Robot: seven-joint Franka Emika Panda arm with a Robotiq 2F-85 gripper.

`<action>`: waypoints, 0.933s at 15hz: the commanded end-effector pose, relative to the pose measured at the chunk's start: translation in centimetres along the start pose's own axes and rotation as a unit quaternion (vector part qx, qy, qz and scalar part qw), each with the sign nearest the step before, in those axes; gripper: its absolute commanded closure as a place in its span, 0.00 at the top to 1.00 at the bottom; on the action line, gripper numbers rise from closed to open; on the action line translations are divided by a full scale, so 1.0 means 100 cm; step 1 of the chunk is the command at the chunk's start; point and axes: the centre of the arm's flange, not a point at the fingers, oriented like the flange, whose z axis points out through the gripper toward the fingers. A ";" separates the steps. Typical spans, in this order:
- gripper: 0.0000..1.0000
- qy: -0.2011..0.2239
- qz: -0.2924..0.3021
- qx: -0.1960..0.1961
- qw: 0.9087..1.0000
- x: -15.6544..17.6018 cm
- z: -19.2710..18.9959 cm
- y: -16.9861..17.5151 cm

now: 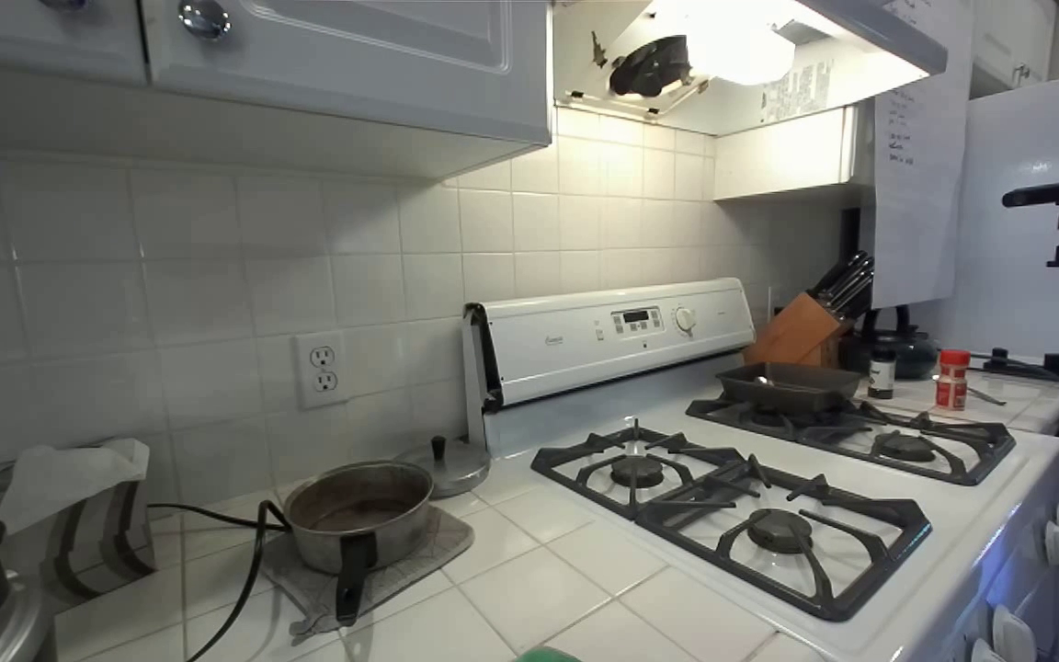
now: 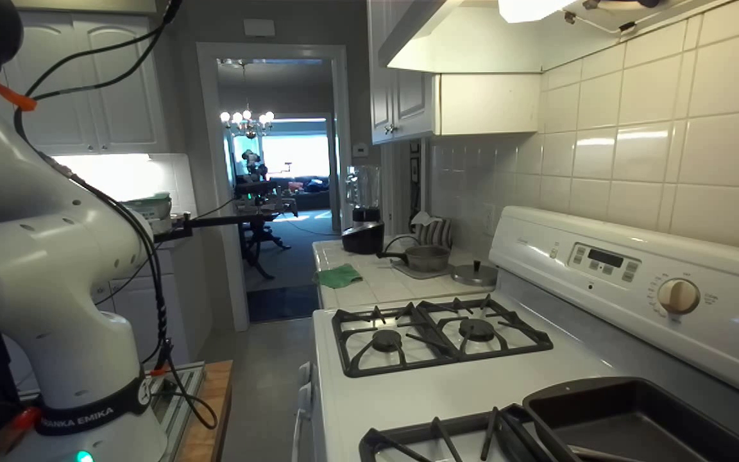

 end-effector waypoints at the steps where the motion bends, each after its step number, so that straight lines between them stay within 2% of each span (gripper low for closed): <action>1: 1.00 -0.001 -0.011 0.036 0.999 0.010 0.006 0.016; 5: 1.00 0.000 -0.031 0.074 0.997 0.014 0.018 0.024; 8: 1.00 -0.003 -0.044 0.117 0.992 0.017 0.028 0.025; 14: 1.00 -0.017 -0.067 0.216 0.974 0.018 0.046 0.015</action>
